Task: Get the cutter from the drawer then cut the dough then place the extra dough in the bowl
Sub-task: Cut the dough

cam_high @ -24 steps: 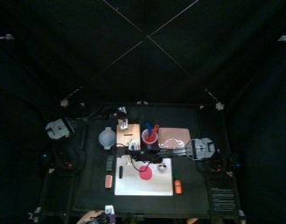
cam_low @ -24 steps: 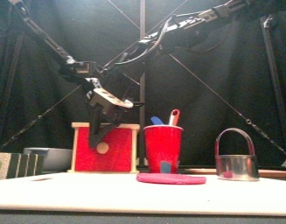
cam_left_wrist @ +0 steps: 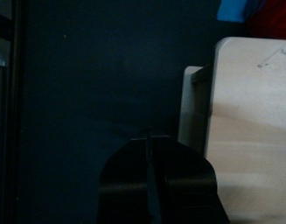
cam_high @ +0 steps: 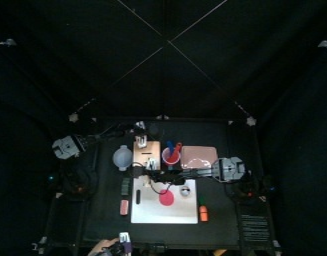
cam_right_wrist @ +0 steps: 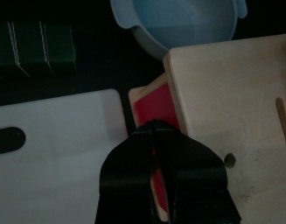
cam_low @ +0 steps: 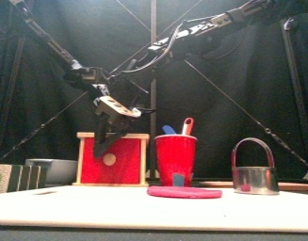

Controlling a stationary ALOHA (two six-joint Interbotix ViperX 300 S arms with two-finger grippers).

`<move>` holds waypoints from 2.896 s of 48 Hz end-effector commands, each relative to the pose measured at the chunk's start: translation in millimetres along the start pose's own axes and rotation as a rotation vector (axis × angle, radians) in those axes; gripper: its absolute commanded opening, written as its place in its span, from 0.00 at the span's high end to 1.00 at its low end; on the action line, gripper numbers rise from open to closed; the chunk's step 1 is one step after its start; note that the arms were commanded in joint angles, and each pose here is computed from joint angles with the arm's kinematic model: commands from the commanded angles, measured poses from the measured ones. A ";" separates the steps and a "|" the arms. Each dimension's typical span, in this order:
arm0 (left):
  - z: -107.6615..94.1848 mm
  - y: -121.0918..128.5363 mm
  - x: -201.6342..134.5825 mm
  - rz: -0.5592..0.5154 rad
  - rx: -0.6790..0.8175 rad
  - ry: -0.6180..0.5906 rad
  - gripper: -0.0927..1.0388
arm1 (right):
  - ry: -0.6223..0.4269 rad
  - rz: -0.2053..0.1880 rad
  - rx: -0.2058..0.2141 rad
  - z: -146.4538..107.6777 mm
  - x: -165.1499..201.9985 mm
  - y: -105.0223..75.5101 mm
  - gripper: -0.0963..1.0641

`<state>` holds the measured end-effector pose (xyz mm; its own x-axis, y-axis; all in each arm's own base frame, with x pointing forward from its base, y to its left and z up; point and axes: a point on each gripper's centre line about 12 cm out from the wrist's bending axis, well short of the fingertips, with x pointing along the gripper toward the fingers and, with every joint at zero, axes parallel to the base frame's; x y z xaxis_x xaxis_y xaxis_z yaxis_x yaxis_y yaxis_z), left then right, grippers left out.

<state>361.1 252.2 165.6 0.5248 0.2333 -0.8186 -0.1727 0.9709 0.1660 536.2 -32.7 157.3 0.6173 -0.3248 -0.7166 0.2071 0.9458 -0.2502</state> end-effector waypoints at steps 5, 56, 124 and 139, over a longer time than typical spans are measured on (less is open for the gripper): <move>23.0 25.9 -44.9 0.181 -0.066 -0.235 0.61 | -0.143 0.071 0.023 41.1 -80.1 21.9 0.76; -11.2 -214.6 -182.2 0.096 -0.085 -1.010 0.60 | 0.381 0.127 0.054 -154.9 -170.2 26.4 0.07; -85.4 -193.5 -169.0 0.074 -0.278 -0.897 0.61 | 0.404 0.141 0.143 -68.0 -113.8 75.0 0.48; -88.9 -192.4 -166.7 0.079 -0.293 -0.882 0.61 | 0.403 0.158 0.163 -75.7 -105.1 74.8 0.40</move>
<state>231.1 20.8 217.3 0.9279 0.3618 -0.0896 -0.3656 0.9303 -0.0303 427.1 73.5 149.8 0.2767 -0.1323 -0.9518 0.2600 0.9639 -0.0584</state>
